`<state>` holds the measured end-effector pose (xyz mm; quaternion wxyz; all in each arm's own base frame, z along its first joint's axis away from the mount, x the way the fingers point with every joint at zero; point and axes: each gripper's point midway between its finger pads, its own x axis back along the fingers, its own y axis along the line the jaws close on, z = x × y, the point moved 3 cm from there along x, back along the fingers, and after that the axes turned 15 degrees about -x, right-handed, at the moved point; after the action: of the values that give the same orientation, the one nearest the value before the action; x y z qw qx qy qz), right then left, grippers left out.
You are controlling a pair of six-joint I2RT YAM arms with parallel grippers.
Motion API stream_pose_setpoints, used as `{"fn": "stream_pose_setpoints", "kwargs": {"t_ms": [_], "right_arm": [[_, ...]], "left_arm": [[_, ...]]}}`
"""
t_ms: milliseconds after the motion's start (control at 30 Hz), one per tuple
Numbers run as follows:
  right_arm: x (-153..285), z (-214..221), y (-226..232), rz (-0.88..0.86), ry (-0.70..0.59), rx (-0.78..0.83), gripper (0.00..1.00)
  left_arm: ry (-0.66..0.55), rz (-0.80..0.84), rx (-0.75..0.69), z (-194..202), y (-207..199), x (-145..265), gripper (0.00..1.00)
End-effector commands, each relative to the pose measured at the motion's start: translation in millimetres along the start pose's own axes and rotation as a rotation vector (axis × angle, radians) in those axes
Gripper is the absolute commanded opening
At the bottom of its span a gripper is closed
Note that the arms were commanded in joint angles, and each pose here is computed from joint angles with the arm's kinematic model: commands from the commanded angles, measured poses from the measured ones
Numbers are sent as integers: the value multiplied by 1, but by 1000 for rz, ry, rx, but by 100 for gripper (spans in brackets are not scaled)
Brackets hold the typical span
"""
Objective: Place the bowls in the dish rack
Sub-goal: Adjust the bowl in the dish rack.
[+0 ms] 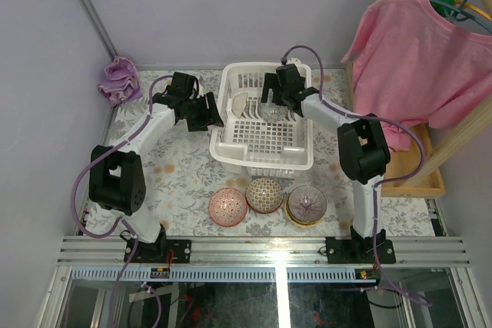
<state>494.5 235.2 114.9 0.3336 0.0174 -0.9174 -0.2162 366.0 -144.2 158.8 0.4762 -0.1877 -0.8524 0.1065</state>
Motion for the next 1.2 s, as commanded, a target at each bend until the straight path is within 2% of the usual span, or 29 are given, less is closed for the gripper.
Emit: {"fn": "stream_pose_setpoints", "kwargs": {"t_ms": [0, 233, 567, 700, 800, 933, 1000, 1067, 1100, 1167], "right_arm": [[28, 49, -31, 145, 236, 31, 99], [37, 51, -47, 223, 217, 78, 99], [42, 67, -41, 143, 245, 107, 100], [59, 67, -30, 98, 256, 157, 96], [76, 73, -23, 59, 264, 200, 90], [93, 78, -14, 3, 274, 250, 71], [100, 81, -8, -31, 282, 279, 66], [105, 81, -3, -62, 276, 286, 50], [106, 79, -1, -78, 265, 280, 45], [103, 76, 4, -90, 249, 279, 47]], "left_arm": [[-15, 9, -19, -4, 3, -3, 60], [-15, 11, -14, -4, 2, -4, 60], [-14, 3, -12, -3, 4, -4, 60], [-15, 0, -12, -3, 4, -3, 60], [-18, 3, -13, -4, 3, -3, 60], [-17, 3, -13, -4, 4, -4, 60], [-16, 2, -13, -4, 4, -4, 60], [-18, 3, -13, -5, 3, -4, 60], [-18, 3, -13, -5, 3, -4, 60], [-18, 5, -13, -5, 3, -3, 60]]}}
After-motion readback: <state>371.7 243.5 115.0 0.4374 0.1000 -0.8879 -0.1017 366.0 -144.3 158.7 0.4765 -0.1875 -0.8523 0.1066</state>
